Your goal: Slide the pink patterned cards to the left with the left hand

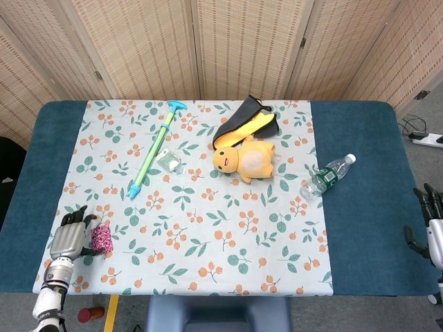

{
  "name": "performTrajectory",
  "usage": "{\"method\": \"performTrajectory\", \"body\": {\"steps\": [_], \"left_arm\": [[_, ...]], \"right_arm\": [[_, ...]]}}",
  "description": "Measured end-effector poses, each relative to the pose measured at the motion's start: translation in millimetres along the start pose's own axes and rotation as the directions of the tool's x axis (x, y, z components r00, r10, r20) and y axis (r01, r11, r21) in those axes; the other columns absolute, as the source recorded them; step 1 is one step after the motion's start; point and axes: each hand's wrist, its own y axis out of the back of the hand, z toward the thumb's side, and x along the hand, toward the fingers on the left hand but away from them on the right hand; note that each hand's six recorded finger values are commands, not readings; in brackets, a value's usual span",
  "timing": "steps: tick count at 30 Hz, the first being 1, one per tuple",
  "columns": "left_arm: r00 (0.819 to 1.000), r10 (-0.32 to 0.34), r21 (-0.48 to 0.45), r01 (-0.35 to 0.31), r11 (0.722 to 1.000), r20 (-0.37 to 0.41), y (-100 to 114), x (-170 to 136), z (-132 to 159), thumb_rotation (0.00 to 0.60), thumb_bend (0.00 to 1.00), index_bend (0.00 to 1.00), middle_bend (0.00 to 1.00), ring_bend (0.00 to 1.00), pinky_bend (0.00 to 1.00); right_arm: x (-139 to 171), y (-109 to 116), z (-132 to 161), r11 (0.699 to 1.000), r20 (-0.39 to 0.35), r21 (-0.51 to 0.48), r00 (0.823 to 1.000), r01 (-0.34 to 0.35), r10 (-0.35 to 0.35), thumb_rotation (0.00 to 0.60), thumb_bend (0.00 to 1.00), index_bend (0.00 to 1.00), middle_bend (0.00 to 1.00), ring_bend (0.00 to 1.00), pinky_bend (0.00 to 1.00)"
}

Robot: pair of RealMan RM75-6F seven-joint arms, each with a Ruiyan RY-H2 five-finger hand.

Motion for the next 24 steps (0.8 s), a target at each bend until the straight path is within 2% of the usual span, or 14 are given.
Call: {"method": "performTrajectory", "body": {"steps": [3,8,14,17,24], "left_arm": [[0.998,0.055,-0.033,-0.054,0.998,0.022,16,0,4,0.59,0.19,0.23,0.0,0.0,0.0],[0.983,0.163,-0.085,-0.157,0.984,0.079,45,-2,12,0.6,0.19,0.24,0.0,0.0,0.0],[0.94,0.312,-0.13,-0.296,0.946,0.138,76,-15,19,0.6,0.21,0.27,0.03,0.0,0.0],[0.921,0.361,-0.139,-0.342,0.929,0.145,83,-25,15,0.6,0.21,0.27,0.03,0.0,0.0],[0.906,0.393,-0.139,-0.374,0.917,0.157,81,-47,3,0.6,0.21,0.27,0.03,0.0,0.0]], "right_arm": [[2,0,0,1.0,-0.002,-0.014,1.0,-0.01,0.01,0.6,0.48,0.0,0.0,0.0,0.0],[5,-3,-1,0.998,0.0,-0.039,0.999,-0.042,0.042,0.6,0.48,0.0,0.0,0.0,0.0],[7,-2,2,0.996,-0.02,-0.078,0.999,-0.038,0.037,0.6,0.48,0.0,0.0,0.0,0.0],[9,-1,5,0.995,-0.036,-0.093,0.999,-0.033,0.029,0.6,0.48,0.0,0.0,0.0,0.0],[15,-1,7,0.991,-0.038,-0.13,0.999,-0.035,0.031,0.6,0.48,0.0,0.0,0.0,0.0]]}}
